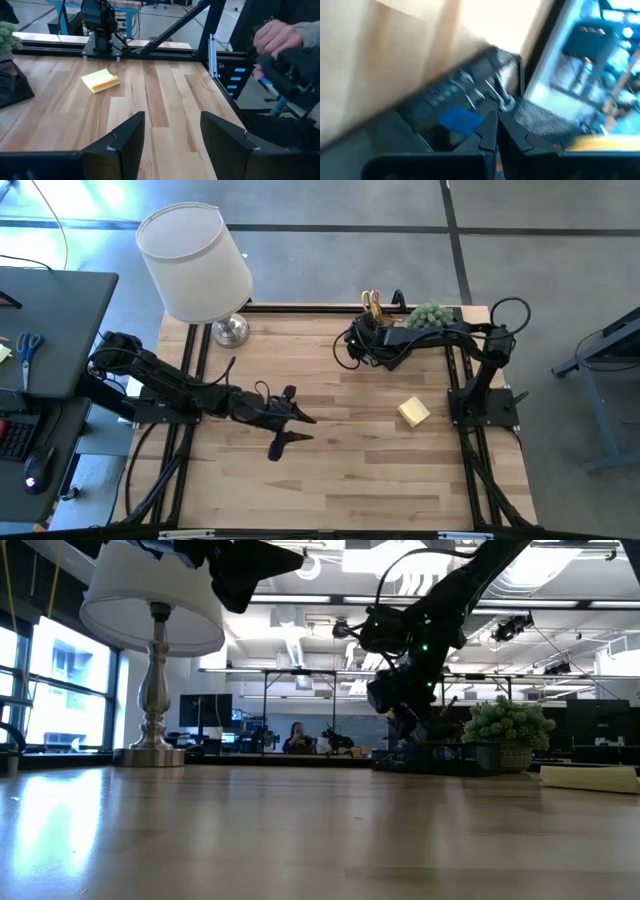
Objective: Pick and place office supplies into organizer
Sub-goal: Put the yellow sticky note into the desk organizer
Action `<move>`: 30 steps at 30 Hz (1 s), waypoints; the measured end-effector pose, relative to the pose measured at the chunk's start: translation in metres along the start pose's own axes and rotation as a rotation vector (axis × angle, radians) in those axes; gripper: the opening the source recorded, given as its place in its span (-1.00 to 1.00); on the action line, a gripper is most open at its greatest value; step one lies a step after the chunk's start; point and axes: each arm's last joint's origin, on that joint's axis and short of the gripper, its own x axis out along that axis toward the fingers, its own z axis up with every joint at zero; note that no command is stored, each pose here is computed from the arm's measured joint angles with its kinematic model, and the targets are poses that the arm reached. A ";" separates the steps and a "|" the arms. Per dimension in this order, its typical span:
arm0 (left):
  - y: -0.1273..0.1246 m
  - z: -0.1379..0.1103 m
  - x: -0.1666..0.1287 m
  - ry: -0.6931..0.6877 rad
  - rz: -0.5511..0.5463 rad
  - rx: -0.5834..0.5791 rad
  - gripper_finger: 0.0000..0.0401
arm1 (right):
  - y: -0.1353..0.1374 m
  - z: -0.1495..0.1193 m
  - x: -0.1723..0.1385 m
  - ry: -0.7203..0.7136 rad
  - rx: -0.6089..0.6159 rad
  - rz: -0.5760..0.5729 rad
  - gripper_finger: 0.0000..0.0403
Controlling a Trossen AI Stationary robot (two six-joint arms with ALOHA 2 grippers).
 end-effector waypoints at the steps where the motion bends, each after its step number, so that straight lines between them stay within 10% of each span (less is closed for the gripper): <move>1: 0.000 0.000 0.000 0.001 0.000 0.000 -0.11 | 0.001 0.001 -0.003 0.017 0.009 -0.017 -0.99; 7: 0.000 0.000 0.000 0.001 0.005 -0.002 -0.11 | 0.003 -0.010 -0.055 -0.041 0.194 0.058 -1.00; 15: 0.000 0.001 0.000 -0.009 0.006 -0.004 -0.11 | 0.024 -0.061 -0.135 -0.305 0.685 0.428 -1.00; 30: -0.003 0.003 0.000 -0.039 0.012 -0.029 -0.11 | 0.109 -0.109 -0.132 -0.073 1.036 0.710 -0.75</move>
